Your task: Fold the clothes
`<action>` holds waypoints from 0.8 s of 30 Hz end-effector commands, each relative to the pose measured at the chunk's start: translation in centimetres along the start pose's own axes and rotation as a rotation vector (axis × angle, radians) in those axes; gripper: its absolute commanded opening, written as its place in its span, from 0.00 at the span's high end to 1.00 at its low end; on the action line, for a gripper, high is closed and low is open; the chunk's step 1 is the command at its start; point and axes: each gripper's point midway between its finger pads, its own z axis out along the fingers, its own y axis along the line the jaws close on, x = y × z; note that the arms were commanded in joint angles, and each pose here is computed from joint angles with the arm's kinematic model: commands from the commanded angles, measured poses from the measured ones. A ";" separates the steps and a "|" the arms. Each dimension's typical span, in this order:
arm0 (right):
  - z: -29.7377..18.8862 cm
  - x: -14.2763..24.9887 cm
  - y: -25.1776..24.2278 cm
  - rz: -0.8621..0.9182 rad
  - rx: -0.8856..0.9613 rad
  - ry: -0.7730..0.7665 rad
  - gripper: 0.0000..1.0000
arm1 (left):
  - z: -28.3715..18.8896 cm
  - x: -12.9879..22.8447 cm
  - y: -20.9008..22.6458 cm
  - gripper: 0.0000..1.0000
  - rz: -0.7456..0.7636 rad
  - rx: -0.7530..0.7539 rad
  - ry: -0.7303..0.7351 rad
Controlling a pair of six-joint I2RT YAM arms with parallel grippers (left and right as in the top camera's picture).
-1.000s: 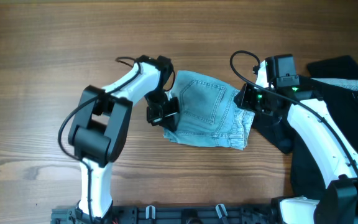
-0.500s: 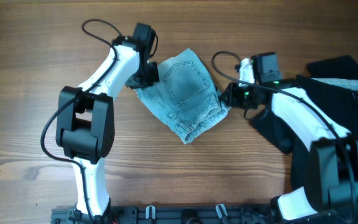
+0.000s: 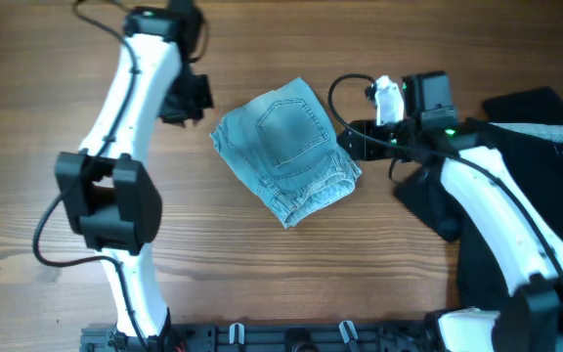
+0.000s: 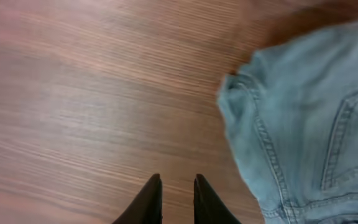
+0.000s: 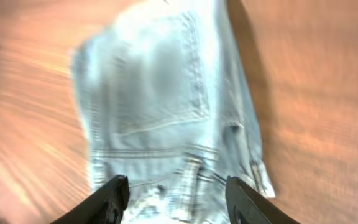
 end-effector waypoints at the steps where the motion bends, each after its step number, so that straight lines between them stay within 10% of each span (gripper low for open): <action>1: 1.5 1.9 0.8 -0.039 -0.059 0.076 0.61 | -4.0 0.6 -3.0 0.78 0.085 0.490 0.062; 13: 8.9 11.7 -6.0 0.268 0.139 0.440 0.93 | -9.3 2.8 5.2 0.67 -0.095 0.343 -0.058; 22: 8.7 12.1 -6.6 0.299 0.181 0.449 0.93 | 3.1 8.1 -2.6 0.58 -0.105 0.511 0.233; 24: 8.8 12.1 -6.6 0.299 0.181 0.449 0.93 | 5.1 9.2 -4.4 0.40 -0.130 0.610 0.276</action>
